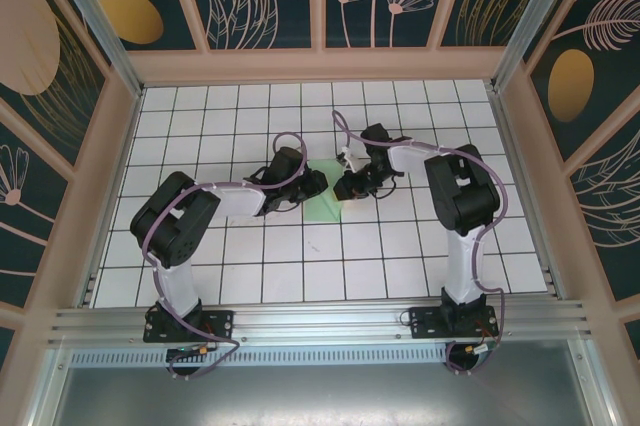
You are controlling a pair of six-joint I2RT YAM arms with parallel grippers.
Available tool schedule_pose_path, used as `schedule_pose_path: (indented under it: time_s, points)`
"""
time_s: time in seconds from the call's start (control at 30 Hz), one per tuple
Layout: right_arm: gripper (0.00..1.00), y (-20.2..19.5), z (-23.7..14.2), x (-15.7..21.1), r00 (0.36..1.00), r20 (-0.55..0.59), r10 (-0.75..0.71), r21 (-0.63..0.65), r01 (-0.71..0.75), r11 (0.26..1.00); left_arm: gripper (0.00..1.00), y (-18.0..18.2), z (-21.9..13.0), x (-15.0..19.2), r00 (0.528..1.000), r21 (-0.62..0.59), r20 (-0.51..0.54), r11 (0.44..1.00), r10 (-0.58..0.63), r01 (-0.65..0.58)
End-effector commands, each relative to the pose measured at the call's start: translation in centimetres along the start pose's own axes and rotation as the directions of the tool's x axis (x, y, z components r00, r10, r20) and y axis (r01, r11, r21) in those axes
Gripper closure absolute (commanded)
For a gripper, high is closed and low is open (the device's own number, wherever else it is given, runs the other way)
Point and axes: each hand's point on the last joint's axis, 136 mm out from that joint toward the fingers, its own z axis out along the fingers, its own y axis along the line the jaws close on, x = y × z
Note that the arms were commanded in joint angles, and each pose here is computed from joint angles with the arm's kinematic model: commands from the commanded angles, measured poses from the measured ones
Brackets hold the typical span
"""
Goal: Fold a paper plane with a square sheet of paper (pick it up from the middle)
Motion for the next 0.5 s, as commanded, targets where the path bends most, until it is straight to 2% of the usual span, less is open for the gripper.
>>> schedule_pose_path:
  time_s: [0.0,0.23,0.33,0.47]
  points:
    - [0.76,1.61,-1.35,-0.57,0.999,0.047,-0.026,-0.047,0.028,0.999,0.72,0.57,0.28,-0.34,1.0,-0.011,0.017,1.0,-0.002,0.002]
    - [0.73,1.77,-1.82,-0.83,0.997,0.069,-0.017,-0.073,0.022,0.997,0.72,1.06,0.39,-0.11,1.0,-0.026,0.012,1.0,-0.002,0.002]
    - [0.66,1.82,-1.93,-0.88,0.997,0.077,-0.013,-0.075,0.018,0.997,0.72,1.12,0.48,-0.13,1.0,-0.028,0.012,1.0,-0.003,0.003]
    - [0.65,1.64,-2.08,-0.73,0.996,0.091,-0.004,-0.068,0.011,0.998,0.72,1.32,0.54,-0.09,1.0,-0.036,0.012,0.999,-0.006,0.006]
